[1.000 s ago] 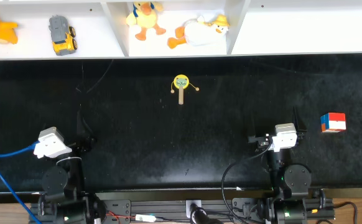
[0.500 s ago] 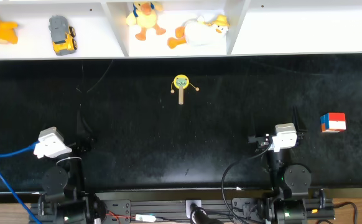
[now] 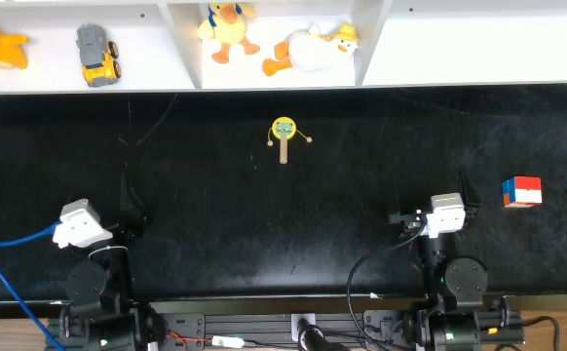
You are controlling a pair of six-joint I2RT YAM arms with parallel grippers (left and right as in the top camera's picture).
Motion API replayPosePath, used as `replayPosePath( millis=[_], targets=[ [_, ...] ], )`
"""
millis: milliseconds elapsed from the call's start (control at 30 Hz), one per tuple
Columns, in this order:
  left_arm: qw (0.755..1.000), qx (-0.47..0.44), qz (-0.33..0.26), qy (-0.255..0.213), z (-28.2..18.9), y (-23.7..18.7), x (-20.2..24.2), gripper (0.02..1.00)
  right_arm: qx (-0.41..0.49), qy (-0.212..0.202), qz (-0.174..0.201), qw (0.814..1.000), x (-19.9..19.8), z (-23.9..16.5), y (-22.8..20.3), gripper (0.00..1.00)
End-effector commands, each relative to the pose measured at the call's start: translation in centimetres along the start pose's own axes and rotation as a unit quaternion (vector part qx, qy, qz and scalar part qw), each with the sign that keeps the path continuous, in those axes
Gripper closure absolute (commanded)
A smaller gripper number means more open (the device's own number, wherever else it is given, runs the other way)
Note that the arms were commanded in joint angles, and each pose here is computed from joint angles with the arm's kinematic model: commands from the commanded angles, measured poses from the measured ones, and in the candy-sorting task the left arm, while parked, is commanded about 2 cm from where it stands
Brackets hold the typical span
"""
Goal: Store Toys
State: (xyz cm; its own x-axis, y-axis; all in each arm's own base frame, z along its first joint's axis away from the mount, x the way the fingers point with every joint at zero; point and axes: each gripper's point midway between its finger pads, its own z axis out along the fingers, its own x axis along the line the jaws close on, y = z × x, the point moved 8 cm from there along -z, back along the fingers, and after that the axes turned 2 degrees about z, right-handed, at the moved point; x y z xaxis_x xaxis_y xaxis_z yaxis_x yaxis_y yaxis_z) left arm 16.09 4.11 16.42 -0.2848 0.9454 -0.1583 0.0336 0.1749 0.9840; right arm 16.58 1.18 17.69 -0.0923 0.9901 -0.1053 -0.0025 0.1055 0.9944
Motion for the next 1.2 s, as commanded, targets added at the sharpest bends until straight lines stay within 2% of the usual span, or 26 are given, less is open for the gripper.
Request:
replayPosePath(
  millis=[33, 100, 167, 267, 300, 400, 433, 500, 567, 933, 1000, 1100, 1200],
  targets=[
    [1.0, -0.002, 0.012, -0.007, 0.0, -0.1, -0.2, 0.02, 0.002, 0.001, -0.001, 1.0, 0.0, 0.1, -0.4, 0.005],
    [1.0, -0.002, 0.012, -0.007, 0.0, -0.1, -0.2, 0.023, 0.002, 0.004, 0.005, 1.0, 0.1, 0.1, -0.4, 0.005],
    [1.0, -0.002, 0.012, -0.007, 0.0, -0.1, -0.2, 0.02, 0.002, 0.006, 0.046, 0.999, 0.1, 0.1, -0.4, 0.007],
    [1.0, -0.003, 0.012, -0.008, 0.0, -0.1, -0.2, 0.02, 0.003, 0.009, 0.146, 0.989, 0.2, 0.1, -0.4, 0.007],
    [1.0, -0.002, 0.012, -0.007, 0.0, -0.1, -0.2, 0.02, 0.003, 0.012, 0.202, 0.979, 0.2, 0.1, -0.4, 0.005],
    [1.0, -0.002, 0.012, -0.007, 0.0, -0.1, -0.2, 0.02, 0.005, 0.013, 0.326, 0.945, 0.3, 0.1, -0.4, 0.005],
    [1.0, -0.002, 0.012, -0.007, 0.0, -0.1, -0.2, 0.02, 0.006, 0.013, 0.356, 0.934, 0.3, 0.1, -0.4, 0.007],
    [1.0, -0.003, 0.012, -0.008, 0.0, -0.1, -0.2, 0.02, 0.006, 0.013, 0.394, 0.919, 0.3, 0.1, -0.4, 0.003],
    [1.0, -0.003, 0.012, -0.008, 0.0, -0.1, -0.2, 0.02, 0.006, 0.012, 0.411, 0.912, 0.2, 0.1, -0.4, 0.005],
    [1.0, -0.003, 0.012, -0.008, 0.0, -0.1, -0.2, 0.023, 0.015, 0.05, 0.427, 0.903, 0.9, 0.0, -0.1, 0.005],
    [1.0, -0.002, 0.012, -0.007, 0.0, -0.1, -0.2, 0.02, 0.021, 0.075, 0.426, 0.902, 1.4, -0.1, 0.0, 0.005],
    [1.0, -0.003, 0.011, -0.008, 0.0, -0.1, -0.2, 0.023, 0.038, 0.139, 0.42, 0.896, 2.6, -0.3, 0.4, 0.003],
    [1.0, -0.003, 0.011, -0.008, 0.0, -0.1, -0.2, 0.02, 0.051, 0.185, 0.416, 0.889, 3.3, -0.7, 1.0, 0.003]
  ],
)
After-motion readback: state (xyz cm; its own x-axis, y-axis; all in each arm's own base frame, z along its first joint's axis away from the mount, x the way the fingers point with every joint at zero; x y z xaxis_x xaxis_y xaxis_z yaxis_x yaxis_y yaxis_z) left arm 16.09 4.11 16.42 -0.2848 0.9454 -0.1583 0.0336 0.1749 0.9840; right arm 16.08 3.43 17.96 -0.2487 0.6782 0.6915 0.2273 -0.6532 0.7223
